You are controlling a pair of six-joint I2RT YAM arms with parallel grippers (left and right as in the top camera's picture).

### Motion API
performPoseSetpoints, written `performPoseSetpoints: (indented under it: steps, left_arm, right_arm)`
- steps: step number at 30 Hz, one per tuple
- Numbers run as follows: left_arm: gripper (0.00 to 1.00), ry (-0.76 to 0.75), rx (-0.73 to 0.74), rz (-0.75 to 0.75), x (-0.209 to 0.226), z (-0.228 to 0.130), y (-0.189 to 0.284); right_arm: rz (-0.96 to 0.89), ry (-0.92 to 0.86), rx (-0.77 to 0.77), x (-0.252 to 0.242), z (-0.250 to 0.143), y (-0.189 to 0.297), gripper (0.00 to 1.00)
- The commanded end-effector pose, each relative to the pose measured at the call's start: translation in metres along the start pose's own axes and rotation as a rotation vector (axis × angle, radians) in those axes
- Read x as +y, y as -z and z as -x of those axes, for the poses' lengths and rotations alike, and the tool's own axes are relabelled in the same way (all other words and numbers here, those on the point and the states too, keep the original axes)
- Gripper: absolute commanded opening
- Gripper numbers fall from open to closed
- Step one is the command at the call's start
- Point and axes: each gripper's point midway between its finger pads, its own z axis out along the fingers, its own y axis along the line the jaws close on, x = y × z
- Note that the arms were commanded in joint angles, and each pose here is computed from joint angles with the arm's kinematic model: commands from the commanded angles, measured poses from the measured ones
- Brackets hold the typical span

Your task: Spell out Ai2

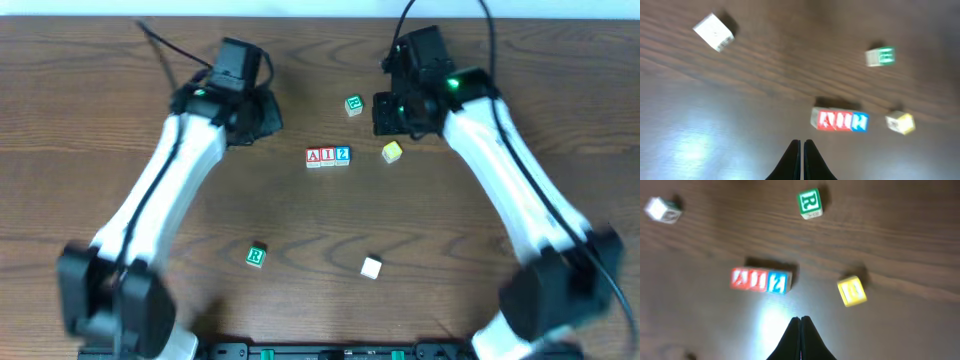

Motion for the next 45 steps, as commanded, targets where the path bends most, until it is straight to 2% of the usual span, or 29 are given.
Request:
performPoseSetpoints:
  steps: [1, 6, 12, 13, 14, 15, 16, 17, 22, 38, 41, 45]
  left_arm:
    - [0.06, -0.093, -0.048, 0.006, 0.002, -0.002, 0.042]
    - [0.06, -0.123, -0.101, -0.025, 0.009, -0.027, 0.094]
    - [0.06, -0.158, -0.145, -0.076, 0.018, -0.067, 0.108]
    - [0.06, -0.150, -0.147, -0.081, 0.019, -0.073, 0.109]
    - [0.16, -0.144, -0.146, -0.084, 0.020, -0.076, 0.109]
    - [0.39, -0.130, -0.141, -0.086, 0.021, -0.079, 0.110]
    - [0.82, -0.117, -0.134, -0.089, 0.022, -0.082, 0.112]
    - [0.95, -0.090, -0.125, -0.089, 0.023, -0.084, 0.113]
    - [0.95, -0.041, -0.086, -0.072, 0.028, -0.091, 0.109]
    - [0.95, -0.052, -0.096, -0.066, 0.030, -0.093, 0.114]
    - [0.95, -0.101, -0.157, 0.027, 0.052, -0.095, 0.131]
    - [0.96, -0.194, -0.344, 0.060, 0.067, -0.083, 0.170]
  right_arm:
    - [-0.061, 0.066, -0.145, 0.014, 0.005, 0.064, 0.02]
    - [-0.073, 0.145, -0.241, 0.028, -0.031, 0.127, 0.02]
    - [-0.039, 0.171, -0.253, 0.016, -0.090, 0.142, 0.02]
    - [-0.033, 0.172, -0.254, 0.013, -0.098, 0.144, 0.09]
    - [-0.029, 0.171, -0.253, 0.011, -0.104, 0.145, 0.35]
    - [-0.029, 0.162, -0.252, 0.008, -0.110, 0.148, 0.73]
    - [-0.029, 0.161, -0.250, 0.006, -0.114, 0.149, 0.99]
    - [-0.031, 0.162, -0.245, 0.004, -0.118, 0.151, 0.99]
    - [-0.051, 0.167, -0.176, -0.004, -0.138, 0.150, 0.99]
    - [-0.059, 0.169, -0.154, -0.004, -0.138, 0.145, 0.99]
    - [-0.059, 0.169, -0.153, -0.004, -0.138, 0.145, 0.99]
    - [-0.059, 0.169, -0.153, -0.004, -0.138, 0.145, 0.99]
